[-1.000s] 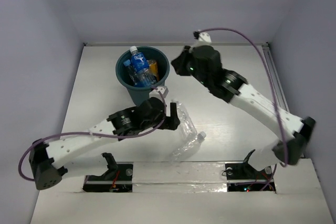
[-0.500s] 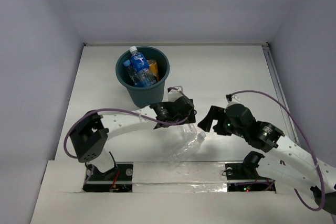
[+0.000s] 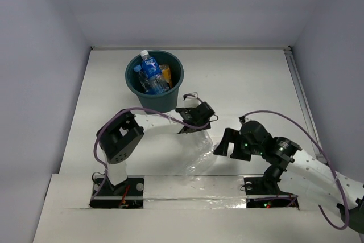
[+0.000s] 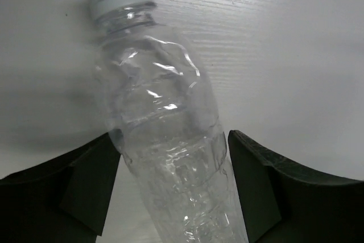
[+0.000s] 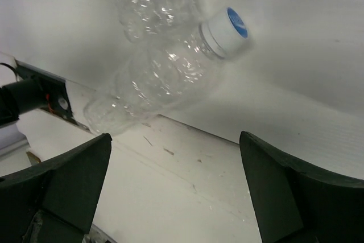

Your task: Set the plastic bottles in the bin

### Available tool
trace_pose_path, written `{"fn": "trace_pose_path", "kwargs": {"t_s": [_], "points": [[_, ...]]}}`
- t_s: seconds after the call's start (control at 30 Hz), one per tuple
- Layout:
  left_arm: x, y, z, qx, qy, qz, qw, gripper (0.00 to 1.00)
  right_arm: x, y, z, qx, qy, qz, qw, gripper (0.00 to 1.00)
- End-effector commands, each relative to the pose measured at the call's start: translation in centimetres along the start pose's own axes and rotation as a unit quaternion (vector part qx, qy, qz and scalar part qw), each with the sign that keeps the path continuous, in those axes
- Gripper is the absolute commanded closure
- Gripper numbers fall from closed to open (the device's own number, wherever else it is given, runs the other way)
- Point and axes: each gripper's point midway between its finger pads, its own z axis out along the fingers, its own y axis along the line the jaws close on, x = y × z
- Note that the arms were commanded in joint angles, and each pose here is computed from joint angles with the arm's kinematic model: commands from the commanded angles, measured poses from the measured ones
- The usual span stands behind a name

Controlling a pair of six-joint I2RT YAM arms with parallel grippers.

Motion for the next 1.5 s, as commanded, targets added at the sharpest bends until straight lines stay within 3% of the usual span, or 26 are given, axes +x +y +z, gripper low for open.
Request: {"fn": "trace_pose_path", "kwargs": {"t_s": [0.0,0.23,0.6,0.87,1.03,1.33,1.47], "points": [[-2.6,-1.8,-1.8,0.034,-0.038,-0.032,0.998,0.31,1.0,1.4,0.8,-0.04,0.034,0.005,0.999,0.01],[-5.6,-4.7,-6.9,0.123,-0.066,-0.031,0.99,0.53,0.6,1.7,1.9,-0.021,0.038,0.009,0.999,0.0],[-12.1,-6.8,-15.6,0.197,-0.147,-0.054,0.968,0.56,0.3,3.4,4.6,-0.039,0.055,0.051,0.996,0.0],[-20.2,-6.4,-26.7,0.244,-0.256,-0.063,0.933,0.56,0.8,2.8,7.7,-0.022,0.069,0.101,0.992,0.0],[-24.2,-2.4,-31.1,0.215,-0.317,-0.072,0.921,0.56,-1.0,3.0,9.4,0.018,0.053,0.078,0.995,0.0],[-30.0,7.8,-31.8,0.075,-0.406,-0.069,0.908,0.56,-2.0,2.0,12.5,0.079,0.052,0.065,0.993,0.0],[-31.3,8.6,-30.0,0.05,-0.412,-0.055,0.908,0.56,-2.6,1.5,12.8,0.102,0.041,0.057,0.992,0.18]]}}
